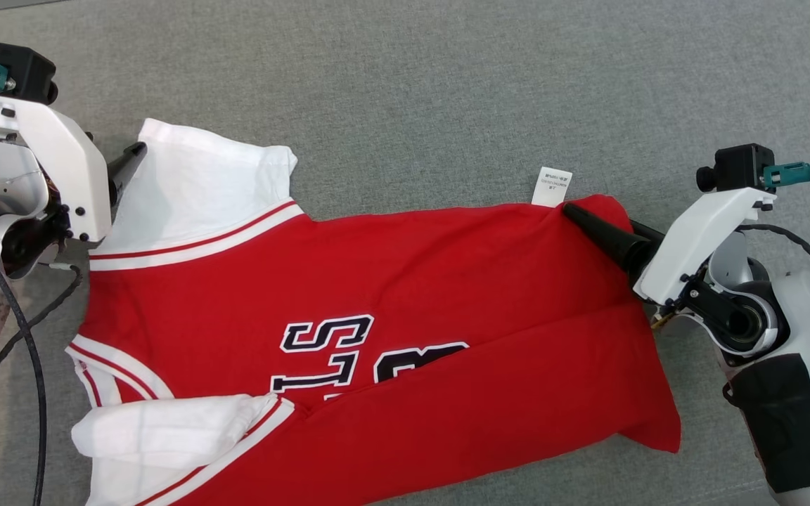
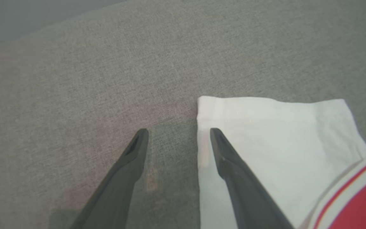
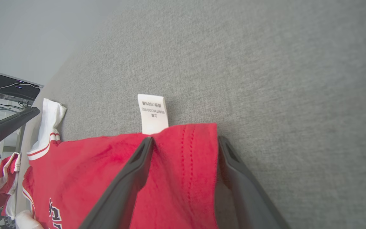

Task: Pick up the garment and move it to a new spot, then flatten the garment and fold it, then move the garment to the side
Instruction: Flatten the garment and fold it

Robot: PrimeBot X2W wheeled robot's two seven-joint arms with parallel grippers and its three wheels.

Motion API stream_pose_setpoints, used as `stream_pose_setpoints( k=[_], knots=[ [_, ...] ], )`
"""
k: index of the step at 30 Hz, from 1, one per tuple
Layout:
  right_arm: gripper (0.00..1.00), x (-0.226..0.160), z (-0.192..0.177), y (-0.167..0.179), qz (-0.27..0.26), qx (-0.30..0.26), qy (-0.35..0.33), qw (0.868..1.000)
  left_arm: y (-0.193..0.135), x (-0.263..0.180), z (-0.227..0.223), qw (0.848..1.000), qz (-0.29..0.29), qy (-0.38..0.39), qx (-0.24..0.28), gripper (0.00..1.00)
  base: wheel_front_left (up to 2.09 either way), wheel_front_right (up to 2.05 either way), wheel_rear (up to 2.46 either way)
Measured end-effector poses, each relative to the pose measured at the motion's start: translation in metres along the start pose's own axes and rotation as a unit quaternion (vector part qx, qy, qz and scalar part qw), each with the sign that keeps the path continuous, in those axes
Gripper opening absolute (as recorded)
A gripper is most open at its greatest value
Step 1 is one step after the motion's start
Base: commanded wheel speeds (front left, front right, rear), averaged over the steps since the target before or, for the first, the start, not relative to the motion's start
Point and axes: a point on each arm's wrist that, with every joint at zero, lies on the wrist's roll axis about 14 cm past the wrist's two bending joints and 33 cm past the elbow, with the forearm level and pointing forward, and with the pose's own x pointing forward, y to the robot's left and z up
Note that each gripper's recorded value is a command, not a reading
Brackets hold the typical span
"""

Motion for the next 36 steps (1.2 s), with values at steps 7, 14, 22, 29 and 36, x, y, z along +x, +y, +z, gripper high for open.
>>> stream_pose_setpoints(
  k=[7, 14, 22, 29, 36],
  knots=[
    [1.00, 0.006, -0.001, -0.001, 0.004, 0.000, 0.003, 1.000, -0.008, 0.019, 0.003, 1.000, -0.021, 0.006, -0.010, 1.00, 0.00, 0.00, 0.00],
    [0.84, 0.010, -0.002, -0.003, 0.006, 0.001, 0.007, 1.000, -0.015, 0.026, 0.000, 0.999, -0.045, 0.021, -0.023, 0.97, 0.00, 0.00, 0.00],
    [0.00, 0.010, -0.007, 0.002, 0.015, 0.003, 0.012, 1.000, -0.015, 0.021, 0.005, 0.999, -0.046, 0.012, -0.022, 0.00, 0.00, 0.00, 0.00],
    [0.00, 0.006, 0.002, 0.009, 0.023, -0.009, -0.013, 1.000, -0.024, 0.009, 0.020, 0.997, -0.061, -0.022, -0.035, 0.00, 0.00, 0.00, 0.00],
    [0.00, 0.000, 0.018, 0.021, 0.036, -0.031, -0.051, 0.998, -0.034, -0.010, 0.034, 0.994, -0.082, -0.053, -0.056, 0.00, 0.00, 0.00, 0.00]
  ],
)
